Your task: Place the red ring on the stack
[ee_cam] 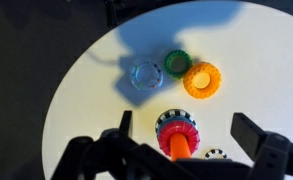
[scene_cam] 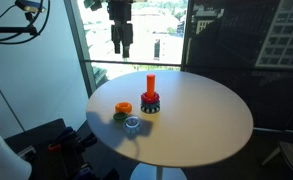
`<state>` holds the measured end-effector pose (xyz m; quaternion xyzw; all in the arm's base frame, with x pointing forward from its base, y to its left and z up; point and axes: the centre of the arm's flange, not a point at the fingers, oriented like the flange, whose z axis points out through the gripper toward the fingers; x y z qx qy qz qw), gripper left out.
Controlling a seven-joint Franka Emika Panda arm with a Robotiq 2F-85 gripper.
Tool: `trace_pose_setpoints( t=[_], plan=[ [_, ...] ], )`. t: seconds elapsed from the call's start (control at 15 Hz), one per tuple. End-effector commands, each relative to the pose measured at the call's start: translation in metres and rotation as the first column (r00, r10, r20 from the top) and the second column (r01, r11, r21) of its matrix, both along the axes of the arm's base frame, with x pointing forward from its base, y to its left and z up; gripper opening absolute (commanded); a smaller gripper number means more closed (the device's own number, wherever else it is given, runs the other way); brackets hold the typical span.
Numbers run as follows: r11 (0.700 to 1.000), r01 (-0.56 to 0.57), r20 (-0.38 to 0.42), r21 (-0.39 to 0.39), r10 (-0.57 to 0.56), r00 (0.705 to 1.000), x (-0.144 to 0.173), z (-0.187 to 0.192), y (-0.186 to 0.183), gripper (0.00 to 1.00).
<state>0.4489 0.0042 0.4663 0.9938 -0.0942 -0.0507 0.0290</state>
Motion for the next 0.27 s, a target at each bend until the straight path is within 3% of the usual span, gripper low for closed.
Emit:
trace_pose_setpoints(
  t=[0.0,0.2],
  plan=[
    [1.000,0.006,0.004,-0.001,-0.006,1.000,-0.0029,0.0009,0.0000,1.00],
    [1.000,0.013,0.009,-0.001,-0.013,1.000,-0.0067,0.0007,-0.0001,1.00]
  ],
)
